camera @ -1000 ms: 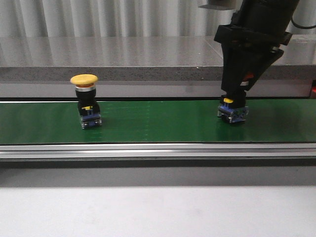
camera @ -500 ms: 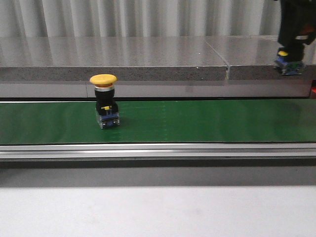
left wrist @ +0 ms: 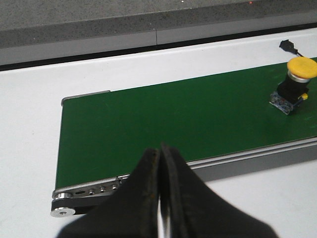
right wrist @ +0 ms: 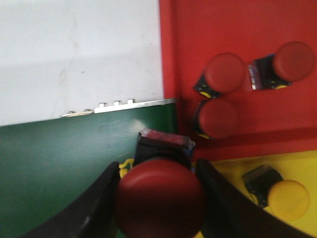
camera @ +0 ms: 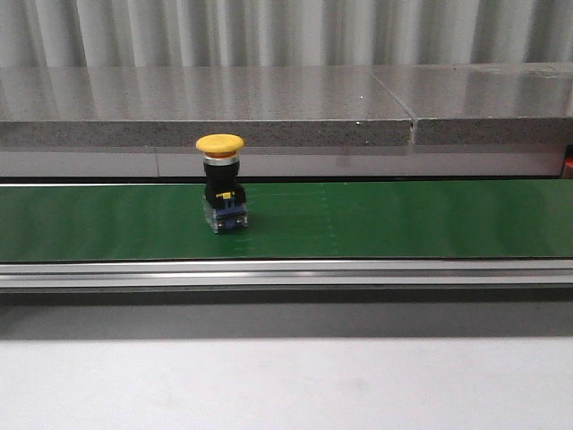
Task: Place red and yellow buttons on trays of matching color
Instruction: 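Carry the red button into the red tray and open the right gripper, then lower the right gripper onto the arriving yellow button and close, then carry the yellow button into the yellow tray and open the right gripper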
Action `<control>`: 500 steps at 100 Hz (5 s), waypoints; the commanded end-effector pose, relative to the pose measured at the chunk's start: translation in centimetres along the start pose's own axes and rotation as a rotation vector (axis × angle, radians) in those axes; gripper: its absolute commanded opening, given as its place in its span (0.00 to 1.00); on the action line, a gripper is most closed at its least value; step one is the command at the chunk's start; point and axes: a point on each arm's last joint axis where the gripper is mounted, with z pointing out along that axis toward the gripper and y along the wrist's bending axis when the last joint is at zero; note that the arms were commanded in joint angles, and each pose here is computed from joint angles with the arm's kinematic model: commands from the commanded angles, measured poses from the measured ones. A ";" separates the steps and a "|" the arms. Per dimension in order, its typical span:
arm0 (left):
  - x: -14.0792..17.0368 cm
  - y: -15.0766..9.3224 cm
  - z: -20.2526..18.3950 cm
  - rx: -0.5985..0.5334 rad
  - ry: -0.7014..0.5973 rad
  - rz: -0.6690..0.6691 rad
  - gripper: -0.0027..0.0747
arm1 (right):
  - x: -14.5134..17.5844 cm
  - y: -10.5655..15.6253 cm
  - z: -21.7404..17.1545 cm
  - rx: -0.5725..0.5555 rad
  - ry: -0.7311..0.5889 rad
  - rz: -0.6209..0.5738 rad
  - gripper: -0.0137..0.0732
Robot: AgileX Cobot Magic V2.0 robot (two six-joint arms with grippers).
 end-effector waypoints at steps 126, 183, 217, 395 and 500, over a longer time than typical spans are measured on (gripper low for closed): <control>-1.4 0.0 -0.4 0.000 -0.092 0.002 0.01 | -1.1 -10.0 9.8 0.121 -0.087 0.386 0.26; -1.4 0.0 -0.4 0.000 -0.092 0.002 0.01 | -1.5 -9.8 8.0 0.125 -0.141 0.374 0.74; -1.4 0.0 -0.4 0.000 -0.092 0.002 0.01 | -0.5 -8.4 1.2 0.139 -0.254 0.324 0.74; -1.4 0.0 -0.4 0.000 -0.092 0.002 0.01 | 5.9 17.5 -1.1 -0.252 0.164 -0.516 0.86; -1.4 0.0 -0.4 0.000 -0.092 0.002 0.01 | 4.1 8.8 -3.6 -0.136 0.031 -0.124 0.22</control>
